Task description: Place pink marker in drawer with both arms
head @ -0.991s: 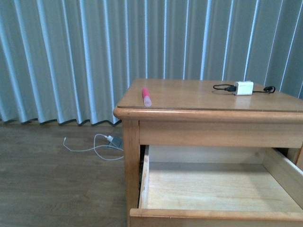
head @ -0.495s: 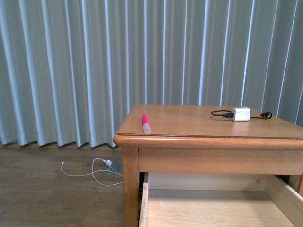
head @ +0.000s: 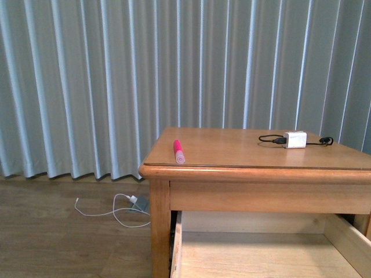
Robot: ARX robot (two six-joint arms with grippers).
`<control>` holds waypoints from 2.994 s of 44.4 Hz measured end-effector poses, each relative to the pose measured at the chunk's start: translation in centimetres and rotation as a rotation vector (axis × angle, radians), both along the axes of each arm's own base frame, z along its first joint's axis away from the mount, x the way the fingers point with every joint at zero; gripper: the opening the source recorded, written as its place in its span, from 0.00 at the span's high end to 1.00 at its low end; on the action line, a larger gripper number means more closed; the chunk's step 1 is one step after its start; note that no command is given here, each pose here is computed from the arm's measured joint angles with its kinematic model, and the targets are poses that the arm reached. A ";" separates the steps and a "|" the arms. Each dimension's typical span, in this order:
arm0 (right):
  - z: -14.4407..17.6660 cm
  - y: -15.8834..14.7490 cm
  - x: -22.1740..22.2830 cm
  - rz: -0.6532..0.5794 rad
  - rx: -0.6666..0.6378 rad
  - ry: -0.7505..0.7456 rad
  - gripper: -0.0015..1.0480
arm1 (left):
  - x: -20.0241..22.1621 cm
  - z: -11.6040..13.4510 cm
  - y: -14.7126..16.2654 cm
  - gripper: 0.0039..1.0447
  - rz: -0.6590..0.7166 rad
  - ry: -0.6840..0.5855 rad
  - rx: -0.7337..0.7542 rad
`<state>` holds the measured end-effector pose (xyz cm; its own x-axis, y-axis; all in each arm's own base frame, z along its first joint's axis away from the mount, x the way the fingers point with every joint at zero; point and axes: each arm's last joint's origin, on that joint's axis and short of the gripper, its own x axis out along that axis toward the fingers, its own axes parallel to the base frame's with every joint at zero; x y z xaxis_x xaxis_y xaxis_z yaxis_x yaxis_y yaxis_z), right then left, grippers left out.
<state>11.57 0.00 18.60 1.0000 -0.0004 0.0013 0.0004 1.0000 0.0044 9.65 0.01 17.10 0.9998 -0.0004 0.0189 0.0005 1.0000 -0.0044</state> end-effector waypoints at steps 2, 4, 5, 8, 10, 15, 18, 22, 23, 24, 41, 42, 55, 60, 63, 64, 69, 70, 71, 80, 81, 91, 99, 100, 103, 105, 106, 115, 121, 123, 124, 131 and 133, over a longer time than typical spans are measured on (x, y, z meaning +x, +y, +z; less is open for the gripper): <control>0.0 0.0 0.0 0.000 0.000 0.000 0.09 | 0.1 -0.3 0.1 0.06 -0.119 0.049 -0.017; 0.0 0.0 0.0 0.000 -0.001 0.000 0.09 | 0.3 -0.9 0.1 0.06 -0.278 0.114 -0.046; 0.0 0.0 0.0 0.001 0.000 0.000 0.08 | 0.3 -1.0 0.1 0.06 -0.323 0.134 -0.060; 0.0 0.0 0.0 -0.002 0.000 0.000 0.08 | 0.4 -0.1 -0.1 0.06 -0.380 0.144 -0.051; 0.0 0.0 0.0 -0.001 0.000 0.000 0.08 | 0.6 1.4 0.0 0.06 -0.369 0.127 -0.038; 0.0 0.0 0.0 -0.001 0.000 0.000 0.08 | 2.4 6.1 0.5 0.06 -0.316 0.057 -0.006; 0.0 0.0 0.0 -0.001 0.000 0.000 0.08 | 4.6 9.2 0.9 0.06 -0.266 0.025 0.002; 0.0 0.0 0.0 -0.001 -0.001 0.000 0.08 | 7.8 11.6 0.9 0.06 -0.237 0.038 -0.003; 0.0 0.0 0.0 -0.001 -0.001 0.000 0.08 | 8.6 12.1 0.8 0.06 -0.235 0.039 -0.002; 0.0 0.0 0.0 -0.001 0.000 0.000 0.08 | 9.4 12.5 0.7 0.06 -0.234 0.041 0.000; 0.0 0.0 0.0 -0.001 0.000 0.000 0.08 | 23.7 15.8 -4.1 0.06 -0.333 0.136 -0.005; 0.0 0.0 0.0 -0.001 -0.001 0.000 0.08 | 24.3 15.6 -4.5 0.06 -0.337 0.146 -0.005; 0.0 0.0 0.0 -0.001 0.000 0.000 0.08 | 31.4 13.2 -10.1 0.06 -0.391 0.274 -0.042; 0.0 0.0 0.0 -0.001 0.000 0.000 0.08 | 33.4 12.4 -12.2 0.06 -0.393 0.324 -0.080; 0.0 0.0 0.0 -0.001 0.000 0.000 0.08 | 34.7 11.7 -13.6 0.06 -0.390 0.357 -0.092; 0.0 0.0 0.0 -0.001 0.000 0.000 0.08 | 35.1 11.5 -14.1 0.06 -0.384 0.366 -0.094; 0.0 0.0 0.0 -0.001 -0.001 0.000 0.08 | 36.4 10.4 -15.8 0.06 -0.382 0.406 -0.094; 0.0 0.0 0.0 -0.001 -0.001 0.000 0.08 | 36.6 10.2 -16.0 0.06 -0.381 0.410 -0.092; 0.0 0.0 0.0 -0.001 0.000 0.000 0.08 | 36.7 10.1 -16.2 0.06 -0.381 0.413 -0.091; 0.0 0.0 0.0 -0.001 -0.001 0.000 0.08 | 37.3 9.6 -17.4 0.06 -0.384 0.426 -0.093; 0.0 0.0 0.0 -0.001 -0.001 0.000 0.08 | 37.3 9.6 -17.5 0.06 -0.384 0.427 -0.092; 0.0 0.0 0.0 -0.001 -0.001 0.000 0.08 | 38.2 9.6 -18.1 0.06 -0.356 0.453 -0.069; 0.0 0.0 0.0 -0.001 0.000 0.000 0.08 | 38.8 9.7 -18.4 0.06 -0.345 0.465 -0.038; 0.0 0.0 0.0 -0.001 -0.001 0.000 0.08 | 38.8 9.7 -18.4 0.06 -0.345 0.466 -0.037; 0.0 0.0 0.0 -0.001 0.000 0.000 0.08 | 38.8 9.7 -18.5 0.06 -0.347 0.470 -0.022; 0.0 0.0 0.0 -0.001 0.000 0.000 0.08 | 38.8 9.6 -18.5 0.13 -0.344 0.472 -0.014; 0.0 0.0 0.0 -0.001 -0.001 0.000 0.08 | 38.9 9.7 -18.5 0.18 -0.342 0.472 -0.009; 0.0 0.0 0.0 -0.001 0.000 0.000 0.08 | 39.1 9.6 -18.3 0.55 -0.336 0.473 0.003; 0.0 0.0 0.0 -0.002 0.000 0.000 0.08 | 39.2 9.5 -18.1 0.73 -0.339 0.471 -0.001; 0.0 0.0 0.0 -0.001 0.000 0.000 0.08 | 39.2 9.5 -18.1 0.81 -0.340 0.472 -0.002; 0.0 0.0 0.0 -0.001 0.000 0.000 0.08 | 39.3 9.5 -18.0 0.84 -0.342 0.471 -0.003; 0.0 0.0 0.0 -0.001 -0.001 0.000 0.08 | 38.8 9.3 -17.4 0.87 -0.368 0.455 -0.016; 0.0 0.0 0.0 -0.001 -0.001 0.000 0.08 | 38.5 9.4 -17.0 0.87 -0.385 0.450 -0.023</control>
<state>11.57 -0.01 18.60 1.0000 -0.0015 0.0010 0.0015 1.0000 0.0036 48.12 -17.02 26.48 0.8372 -0.3696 -0.4030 0.3567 0.9277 -0.1097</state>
